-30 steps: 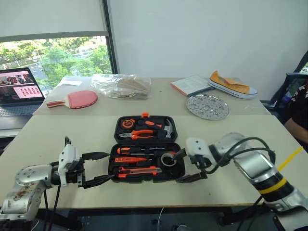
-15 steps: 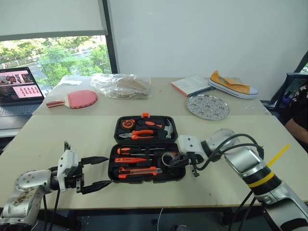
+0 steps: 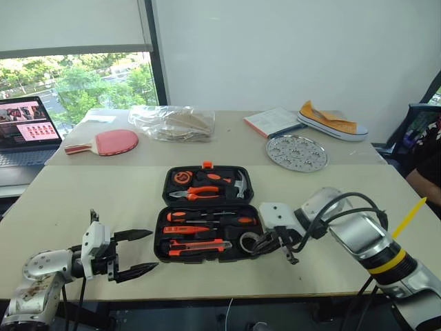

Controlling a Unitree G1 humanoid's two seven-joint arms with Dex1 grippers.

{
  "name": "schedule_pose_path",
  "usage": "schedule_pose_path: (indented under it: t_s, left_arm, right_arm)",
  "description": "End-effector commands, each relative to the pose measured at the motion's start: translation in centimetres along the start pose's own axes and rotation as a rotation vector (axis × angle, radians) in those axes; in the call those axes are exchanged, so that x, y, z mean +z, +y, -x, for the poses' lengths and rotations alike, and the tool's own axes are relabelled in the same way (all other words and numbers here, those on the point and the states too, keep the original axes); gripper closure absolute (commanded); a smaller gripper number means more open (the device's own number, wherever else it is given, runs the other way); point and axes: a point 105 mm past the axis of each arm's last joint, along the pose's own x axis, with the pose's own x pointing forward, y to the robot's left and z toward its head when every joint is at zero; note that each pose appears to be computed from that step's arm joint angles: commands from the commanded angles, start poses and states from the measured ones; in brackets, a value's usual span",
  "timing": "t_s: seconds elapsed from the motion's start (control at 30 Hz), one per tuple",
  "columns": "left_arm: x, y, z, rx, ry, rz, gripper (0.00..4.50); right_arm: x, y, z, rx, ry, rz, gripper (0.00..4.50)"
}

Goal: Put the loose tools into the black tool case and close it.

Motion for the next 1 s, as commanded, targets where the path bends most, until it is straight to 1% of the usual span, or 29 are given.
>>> schedule_pose_path:
  t_s: [0.03,0.13,0.2,0.23,0.27,0.33,0.4,0.47,0.53,0.57,0.6,0.63,0.67,0.7,0.77,0.8,0.83,0.87,0.9,0.93,1.0]
  left_arm:
    - [0.7,0.0,0.2,0.0,-0.007,-0.034,0.0]
    - [0.8,-0.1,0.1,0.001,-0.008,-0.037,0.0]
    - [1.0,0.0,0.1,0.008,-0.012,-0.038,0.0]
    - [1.1,0.1,0.2,0.014,-0.014,-0.037,0.0]
    - [1.1,0.2,0.3,0.024,-0.015,-0.037,0.0]
    - [1.2,0.6,0.6,0.052,-0.017,-0.029,0.0]
    - [1.1,1.5,0.9,0.102,-0.005,-0.007,0.0]
    - [1.4,3.4,1.1,0.216,-0.026,0.024,0.0]
    - [1.3,5.4,1.2,0.316,-0.006,0.037,0.0]
    - [1.1,6.5,1.1,0.374,0.007,0.053,0.0]
    - [1.0,7.4,1.0,0.418,0.014,0.062,0.39]
    - [1.0,8.2,0.8,0.455,0.02,0.066,0.5]
    - [1.0,9.0,0.4,0.491,0.024,0.075,1.01]
    - [0.9,9.7,0.0,0.528,0.042,0.08,1.24]
    - [0.6,10.8,-0.8,0.57,0.077,0.088,1.97]
    - [0.4,11.1,-1.0,0.593,0.095,0.09,2.41]
    - [0.2,11.3,-1.4,0.599,0.116,0.093,2.7]
    - [0.1,11.4,-1.7,0.603,0.131,0.094,3.1]
    - [0.0,11.5,-2.1,0.604,0.142,0.095,3.4]
    - [0.1,11.3,-2.7,0.584,0.137,0.102,3.92]
    - [0.2,10.9,-3.5,0.559,0.142,0.11,4.49]
  right_arm:
    - [-0.6,-0.2,0.0,-0.018,0.027,-0.019,4.47]
    - [-0.1,-0.2,-0.1,-0.008,-0.015,-0.043,4.47]
    - [0.3,0.4,0.2,0.028,-0.039,-0.044,3.76]
    - [0.6,0.4,0.5,0.032,-0.058,-0.034,3.58]
    - [1.1,0.5,0.9,0.038,-0.092,-0.016,3.26]
    - [1.4,1.7,2.1,0.126,-0.129,-0.011,2.5]
    - [1.9,0.6,3.2,0.057,-0.227,-0.01,1.94]
    - [1.9,-0.2,4.5,0.01,-0.314,-0.039,1.94]
    - [1.4,-2.0,5.7,-0.104,-0.376,-0.078,1.94]
    - [0.8,-3.3,6.2,-0.195,-0.388,-0.08,1.94]
    - [-0.1,-4.5,6.6,-0.28,-0.37,-0.093,1.92]
    - [-1.1,-5.3,6.7,-0.343,-0.335,-0.091,1.92]
    - [-2.2,-6.0,6.7,-0.389,-0.293,-0.092,2.46]
    - [-3.3,-6.5,6.5,-0.429,-0.252,-0.106,2.64]
    - [-4.5,-7.7,6.1,-0.507,-0.208,-0.114,3.28]
    - [-5.0,-8.3,5.8,-0.544,-0.191,-0.113,3.68]
    - [-5.3,-9.0,5.4,-0.583,-0.186,-0.117,3.98]
    - [-5.5,-9.5,5.1,-0.607,-0.184,-0.119,4.33]
    - [-5.6,-9.9,4.7,-0.626,-0.178,-0.108,4.5]
    - [-5.5,-10.3,4.3,-0.639,-0.184,-0.101,4.5]
    - [-5.3,-10.8,3.6,-0.647,-0.192,-0.086,4.5]
